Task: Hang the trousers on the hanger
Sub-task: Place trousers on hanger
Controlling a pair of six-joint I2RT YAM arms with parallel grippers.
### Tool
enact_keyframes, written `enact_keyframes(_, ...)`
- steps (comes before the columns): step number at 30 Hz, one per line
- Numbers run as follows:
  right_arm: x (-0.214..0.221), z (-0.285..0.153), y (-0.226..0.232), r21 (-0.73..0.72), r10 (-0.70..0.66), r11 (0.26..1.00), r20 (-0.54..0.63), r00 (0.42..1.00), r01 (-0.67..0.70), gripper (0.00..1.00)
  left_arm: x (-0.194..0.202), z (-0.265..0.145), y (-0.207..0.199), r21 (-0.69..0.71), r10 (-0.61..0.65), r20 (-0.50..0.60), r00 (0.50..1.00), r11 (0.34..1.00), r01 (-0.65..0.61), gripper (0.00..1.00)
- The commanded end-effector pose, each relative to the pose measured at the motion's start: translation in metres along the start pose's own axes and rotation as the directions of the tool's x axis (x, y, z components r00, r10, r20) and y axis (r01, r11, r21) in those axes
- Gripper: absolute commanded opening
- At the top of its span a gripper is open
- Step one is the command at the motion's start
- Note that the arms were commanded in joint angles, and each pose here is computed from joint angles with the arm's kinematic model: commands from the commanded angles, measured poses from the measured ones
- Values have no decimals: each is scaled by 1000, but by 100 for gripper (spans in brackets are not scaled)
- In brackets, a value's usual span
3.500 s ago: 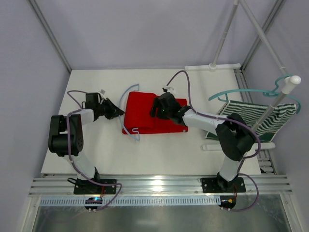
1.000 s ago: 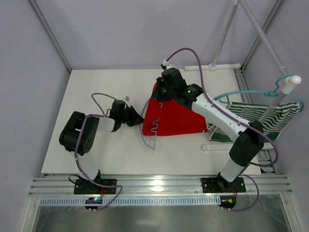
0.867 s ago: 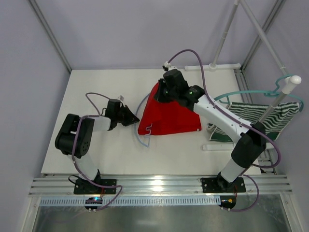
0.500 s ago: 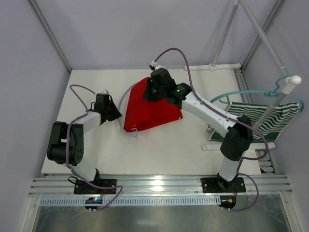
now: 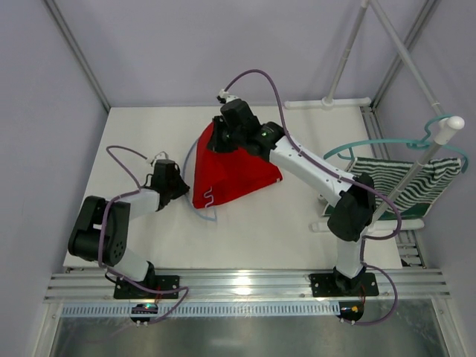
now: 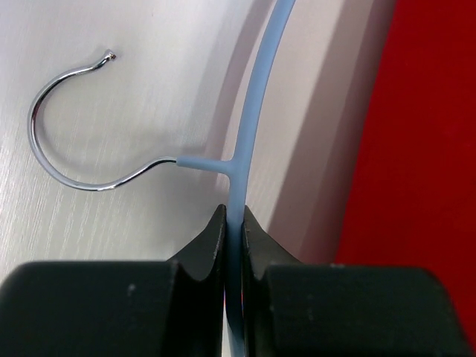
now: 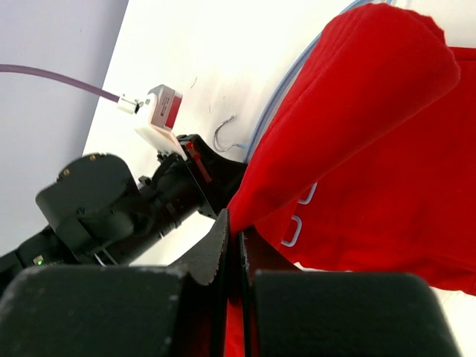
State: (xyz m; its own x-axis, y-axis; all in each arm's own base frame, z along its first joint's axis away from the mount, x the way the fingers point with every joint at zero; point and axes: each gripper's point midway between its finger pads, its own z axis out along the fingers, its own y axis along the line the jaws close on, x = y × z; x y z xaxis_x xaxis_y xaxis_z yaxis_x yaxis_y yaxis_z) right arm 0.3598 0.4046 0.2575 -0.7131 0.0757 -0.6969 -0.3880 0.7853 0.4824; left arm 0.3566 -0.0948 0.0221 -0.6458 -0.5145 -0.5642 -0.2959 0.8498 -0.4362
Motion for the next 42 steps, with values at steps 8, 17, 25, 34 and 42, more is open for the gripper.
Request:
enact_keyframes(8,-53,-14,-33,94,-53,995,151,987,39,4,-27,-18,37,-326,35,247,968,944,49,0)
enact_keyframes(17,-21,32,-167,300,-88,951,27,996,76,4,-31,-12,30,-335,16,233,972,940,65,6)
enact_keyframes(25,-13,79,-192,327,-176,927,-60,983,186,4,-25,-2,2,-197,19,179,984,980,17,16)
enact_keyframes(34,-29,83,-232,428,-178,887,-29,984,173,5,-10,8,12,-267,-3,94,996,963,28,0)
enact_keyframes(42,-14,96,-269,437,-109,889,-79,991,133,45,2,22,22,-347,-69,38,997,935,78,0)
